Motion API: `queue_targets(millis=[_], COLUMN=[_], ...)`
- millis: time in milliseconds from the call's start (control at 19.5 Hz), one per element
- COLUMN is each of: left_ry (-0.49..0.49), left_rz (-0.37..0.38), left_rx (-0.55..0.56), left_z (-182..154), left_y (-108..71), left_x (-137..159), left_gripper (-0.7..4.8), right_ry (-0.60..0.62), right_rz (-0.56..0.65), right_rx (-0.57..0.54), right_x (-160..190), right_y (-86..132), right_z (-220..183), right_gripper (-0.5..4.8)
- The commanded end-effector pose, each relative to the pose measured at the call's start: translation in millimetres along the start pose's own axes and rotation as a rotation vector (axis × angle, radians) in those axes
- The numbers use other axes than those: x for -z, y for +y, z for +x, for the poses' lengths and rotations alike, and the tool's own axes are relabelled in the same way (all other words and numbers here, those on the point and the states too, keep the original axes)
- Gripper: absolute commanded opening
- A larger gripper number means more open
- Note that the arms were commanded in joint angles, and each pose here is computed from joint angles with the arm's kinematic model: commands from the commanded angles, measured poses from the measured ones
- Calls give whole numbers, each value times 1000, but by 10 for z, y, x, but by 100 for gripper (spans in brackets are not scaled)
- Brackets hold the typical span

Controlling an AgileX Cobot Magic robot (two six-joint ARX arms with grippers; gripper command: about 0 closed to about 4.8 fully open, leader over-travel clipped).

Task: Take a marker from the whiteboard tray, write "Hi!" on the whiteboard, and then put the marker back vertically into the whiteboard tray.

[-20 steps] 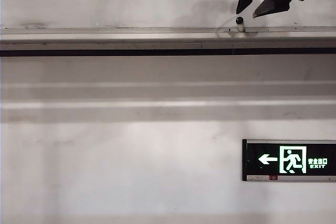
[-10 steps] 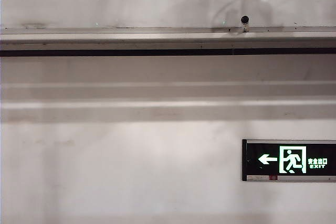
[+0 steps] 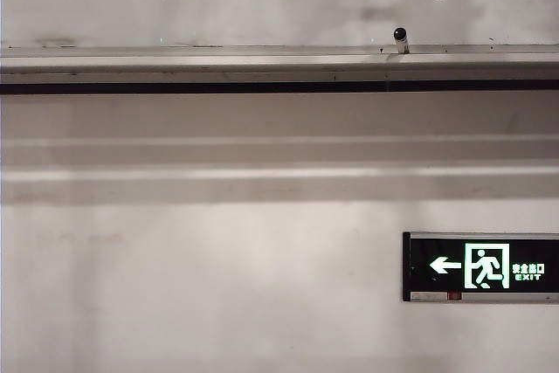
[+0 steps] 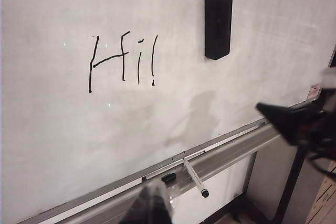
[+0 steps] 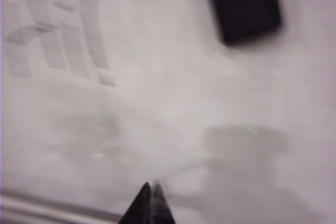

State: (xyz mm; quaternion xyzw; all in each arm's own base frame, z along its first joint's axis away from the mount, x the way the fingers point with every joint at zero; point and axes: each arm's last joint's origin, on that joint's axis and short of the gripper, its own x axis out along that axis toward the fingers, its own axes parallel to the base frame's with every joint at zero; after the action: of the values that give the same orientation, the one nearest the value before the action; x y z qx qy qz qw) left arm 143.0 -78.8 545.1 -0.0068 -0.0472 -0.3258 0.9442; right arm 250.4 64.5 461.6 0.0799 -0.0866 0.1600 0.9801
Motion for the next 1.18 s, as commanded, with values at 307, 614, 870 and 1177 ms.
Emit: queue_targets(millis=[307,614,870,1177], left_ry=[-20,16,64,62], left_rz=[3,18,18,25], left_rx=[0,-112,-125,-363], left_z=[-20,-275,-659,-1163], left_y=[-5,-22,-93,-122], left_x=[-28,54,734,1604], left_gripper=[-5,-5,-5,-6], right_ry=[18,16,88,141], right_rz=[-47,-145,-130,-134], right_rx=[-31,-28,-8,108], right_x=[-411,-136,823,1326], right_y=[130,122,-4,-98], right_z=[-856,-1392,-1666,-1857], right_gripper=[-6,-6,-6,-5])
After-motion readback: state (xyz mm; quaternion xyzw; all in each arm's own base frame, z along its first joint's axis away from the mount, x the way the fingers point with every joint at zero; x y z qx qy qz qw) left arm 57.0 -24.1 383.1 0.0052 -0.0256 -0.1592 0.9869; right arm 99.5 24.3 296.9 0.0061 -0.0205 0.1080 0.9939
